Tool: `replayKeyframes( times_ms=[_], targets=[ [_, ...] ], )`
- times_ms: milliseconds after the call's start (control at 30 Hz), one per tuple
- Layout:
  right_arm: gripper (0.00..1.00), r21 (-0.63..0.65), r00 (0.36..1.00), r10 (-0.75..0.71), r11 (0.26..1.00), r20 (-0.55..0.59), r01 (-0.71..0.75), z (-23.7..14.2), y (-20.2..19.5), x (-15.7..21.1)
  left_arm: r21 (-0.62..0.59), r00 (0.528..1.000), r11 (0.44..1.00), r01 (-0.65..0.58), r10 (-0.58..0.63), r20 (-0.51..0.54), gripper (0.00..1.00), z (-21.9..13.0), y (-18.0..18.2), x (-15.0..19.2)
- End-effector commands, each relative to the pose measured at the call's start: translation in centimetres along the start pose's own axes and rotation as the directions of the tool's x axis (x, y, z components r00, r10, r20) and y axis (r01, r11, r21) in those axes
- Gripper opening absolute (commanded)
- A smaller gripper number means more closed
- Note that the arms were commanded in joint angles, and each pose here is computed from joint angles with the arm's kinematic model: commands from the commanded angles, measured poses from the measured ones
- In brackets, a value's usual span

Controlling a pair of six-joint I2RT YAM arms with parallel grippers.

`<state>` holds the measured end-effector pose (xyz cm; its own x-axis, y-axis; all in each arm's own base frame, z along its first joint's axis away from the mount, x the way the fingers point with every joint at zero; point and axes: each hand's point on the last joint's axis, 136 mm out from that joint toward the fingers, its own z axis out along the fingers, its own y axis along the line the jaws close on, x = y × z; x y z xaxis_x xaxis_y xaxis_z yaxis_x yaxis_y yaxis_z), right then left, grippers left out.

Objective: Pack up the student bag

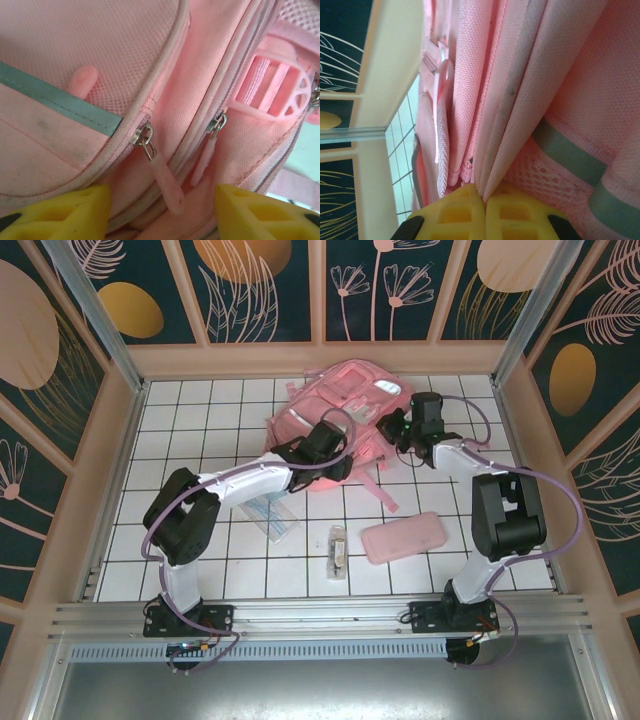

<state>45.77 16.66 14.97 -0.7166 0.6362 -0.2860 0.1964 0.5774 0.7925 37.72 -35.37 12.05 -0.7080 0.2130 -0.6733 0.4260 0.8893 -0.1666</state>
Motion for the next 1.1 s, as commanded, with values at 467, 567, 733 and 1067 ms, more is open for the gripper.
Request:
replayKeyframes(
  times_ms=[467, 567, 733, 1067],
  targets=[
    [0.00, -0.169, 0.990, -0.089, 0.980, 0.106, 0.106, -3.3, 6.8, -3.2, 0.050, 0.984, 0.998, -0.027, 0.035, -0.173, 0.43, 1.8, -1.7, 0.6],
    [0.00, -0.163, 0.990, -0.090, 0.981, 0.107, 0.106, -3.2, 6.5, -3.3, 0.101, 0.981, 0.995, -0.006, 0.025, -0.191, 0.32, 1.3, -2.5, 1.4],
    [0.00, -0.170, 0.991, -0.087, 0.980, 0.105, 0.104, -3.2, 6.6, -3.3, 0.113, 0.977, 0.994, 0.003, 0.022, -0.213, 0.29, 2.4, -2.8, 1.9],
    [0.00, -0.188, 0.991, -0.090, 0.976, 0.094, 0.107, -3.4, 7.2, -3.2, 0.004, 0.950, 1.000, -0.030, 0.030, -0.310, 0.44, 6.3, -1.0, 4.6]
  ],
)
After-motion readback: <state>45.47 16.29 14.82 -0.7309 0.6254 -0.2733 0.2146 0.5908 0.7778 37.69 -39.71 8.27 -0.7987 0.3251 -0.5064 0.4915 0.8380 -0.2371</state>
